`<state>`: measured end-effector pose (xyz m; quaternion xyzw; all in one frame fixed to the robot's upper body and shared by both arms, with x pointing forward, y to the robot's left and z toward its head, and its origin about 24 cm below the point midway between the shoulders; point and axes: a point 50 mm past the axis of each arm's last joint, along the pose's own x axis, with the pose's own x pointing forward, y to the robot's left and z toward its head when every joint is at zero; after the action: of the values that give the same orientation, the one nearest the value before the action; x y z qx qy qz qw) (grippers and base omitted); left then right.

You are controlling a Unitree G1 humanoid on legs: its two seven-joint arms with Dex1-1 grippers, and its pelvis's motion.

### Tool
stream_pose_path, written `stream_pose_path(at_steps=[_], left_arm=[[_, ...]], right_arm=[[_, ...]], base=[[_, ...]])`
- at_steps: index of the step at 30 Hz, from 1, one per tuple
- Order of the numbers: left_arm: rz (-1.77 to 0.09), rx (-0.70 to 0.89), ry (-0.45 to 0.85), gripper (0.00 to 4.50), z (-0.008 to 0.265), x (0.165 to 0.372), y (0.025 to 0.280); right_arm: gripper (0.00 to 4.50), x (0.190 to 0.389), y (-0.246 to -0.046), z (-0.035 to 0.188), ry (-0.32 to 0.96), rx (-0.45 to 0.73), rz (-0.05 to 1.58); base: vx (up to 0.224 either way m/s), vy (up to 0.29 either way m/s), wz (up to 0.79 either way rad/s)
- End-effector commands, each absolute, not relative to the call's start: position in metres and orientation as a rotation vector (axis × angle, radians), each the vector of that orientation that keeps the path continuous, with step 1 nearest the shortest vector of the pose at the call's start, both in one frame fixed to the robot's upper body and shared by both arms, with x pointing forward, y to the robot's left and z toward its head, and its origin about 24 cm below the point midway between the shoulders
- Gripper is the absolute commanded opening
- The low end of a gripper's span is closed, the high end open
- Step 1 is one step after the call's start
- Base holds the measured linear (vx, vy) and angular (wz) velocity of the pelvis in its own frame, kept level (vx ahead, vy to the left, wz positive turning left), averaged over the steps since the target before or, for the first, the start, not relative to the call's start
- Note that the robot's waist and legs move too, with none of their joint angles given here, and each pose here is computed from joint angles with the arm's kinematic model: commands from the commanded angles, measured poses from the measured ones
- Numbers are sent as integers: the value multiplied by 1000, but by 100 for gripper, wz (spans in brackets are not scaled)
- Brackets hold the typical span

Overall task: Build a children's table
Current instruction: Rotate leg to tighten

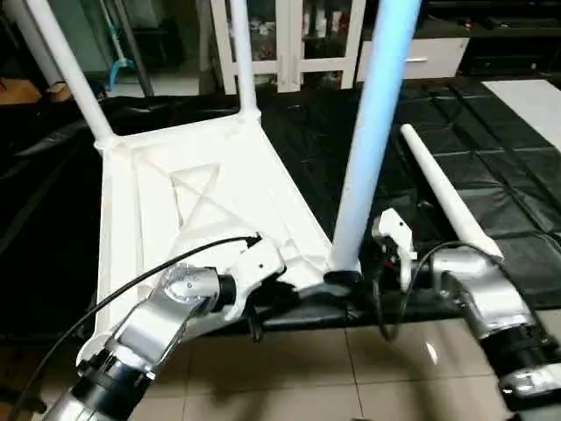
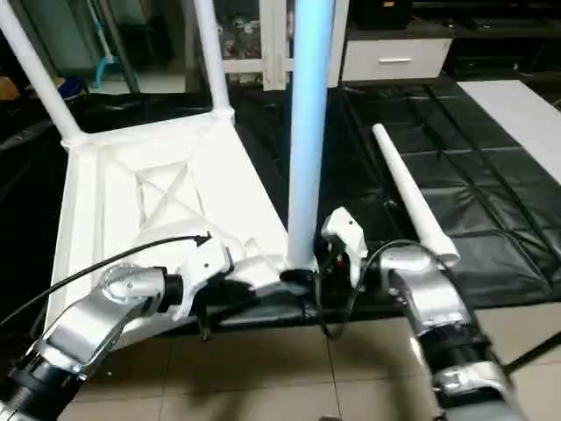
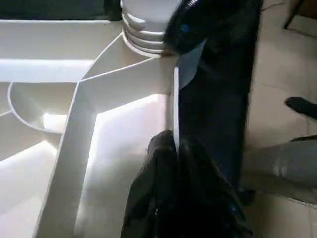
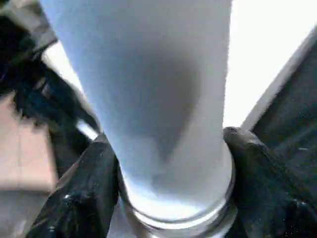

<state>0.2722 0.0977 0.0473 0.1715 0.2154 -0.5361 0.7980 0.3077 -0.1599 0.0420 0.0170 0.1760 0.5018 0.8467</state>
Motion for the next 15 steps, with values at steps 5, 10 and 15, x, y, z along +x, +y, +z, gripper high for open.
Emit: stream_pose_path(at_steps=[5,10,15], left_arm=[[-1093,375,593,0,18,268,87],[-1038,367,579,0,18,277,68],[-1010,390,593,0,16,278,70]], right_arm=[[272,320,-145,48,255,192,864],[272,309,-106,42,235,184,873],[272,312,-107,41,237,151,830]], base=[[-11,-2,0],[0,0,0],[0,0,0]])
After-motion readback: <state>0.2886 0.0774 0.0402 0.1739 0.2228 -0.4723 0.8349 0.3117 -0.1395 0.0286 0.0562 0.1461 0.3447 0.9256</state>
